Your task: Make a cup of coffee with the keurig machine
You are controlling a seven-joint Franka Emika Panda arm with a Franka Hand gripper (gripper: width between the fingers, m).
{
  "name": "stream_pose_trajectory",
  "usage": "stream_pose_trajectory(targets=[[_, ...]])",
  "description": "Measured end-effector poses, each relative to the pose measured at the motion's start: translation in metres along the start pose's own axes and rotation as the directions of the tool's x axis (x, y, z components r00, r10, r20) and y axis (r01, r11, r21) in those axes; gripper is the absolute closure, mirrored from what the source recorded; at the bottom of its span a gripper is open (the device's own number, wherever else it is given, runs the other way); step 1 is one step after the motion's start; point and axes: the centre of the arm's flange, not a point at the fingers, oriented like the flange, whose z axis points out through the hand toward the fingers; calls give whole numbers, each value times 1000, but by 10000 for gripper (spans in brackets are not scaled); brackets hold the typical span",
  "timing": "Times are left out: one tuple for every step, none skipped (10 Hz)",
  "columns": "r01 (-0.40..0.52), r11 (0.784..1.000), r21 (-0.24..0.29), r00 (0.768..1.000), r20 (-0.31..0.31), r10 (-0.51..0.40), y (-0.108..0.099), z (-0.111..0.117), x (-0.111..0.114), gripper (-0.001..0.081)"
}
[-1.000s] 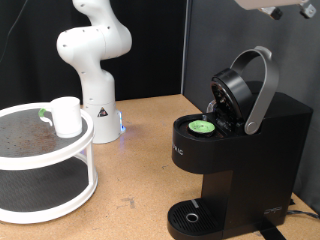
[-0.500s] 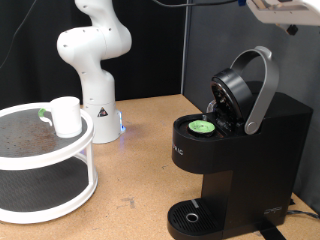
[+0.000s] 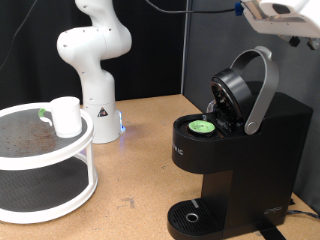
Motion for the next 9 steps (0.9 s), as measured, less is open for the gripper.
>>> stream_pose_trajectory(targets=[[2, 1000, -1, 1000, 10, -2, 4, -1, -5, 436], [4, 1000, -3, 1000, 20, -4, 9, -3, -11, 573], [6, 1000, -3, 1000, 25, -6, 14, -6, -17, 573], [11, 1000, -5, 1000, 27, -11, 19, -10, -23, 753], [19, 1000, -5, 999, 28, -19, 24, -15, -29, 753], [26, 1000, -3, 999, 28, -26, 27, -20, -34, 790], [34, 999, 5, 999, 29, -34, 29, -26, -39, 801], [40, 999, 14, 999, 28, -41, 30, -32, -43, 801], [46, 999, 26, 999, 27, -47, 30, -39, -46, 801]])
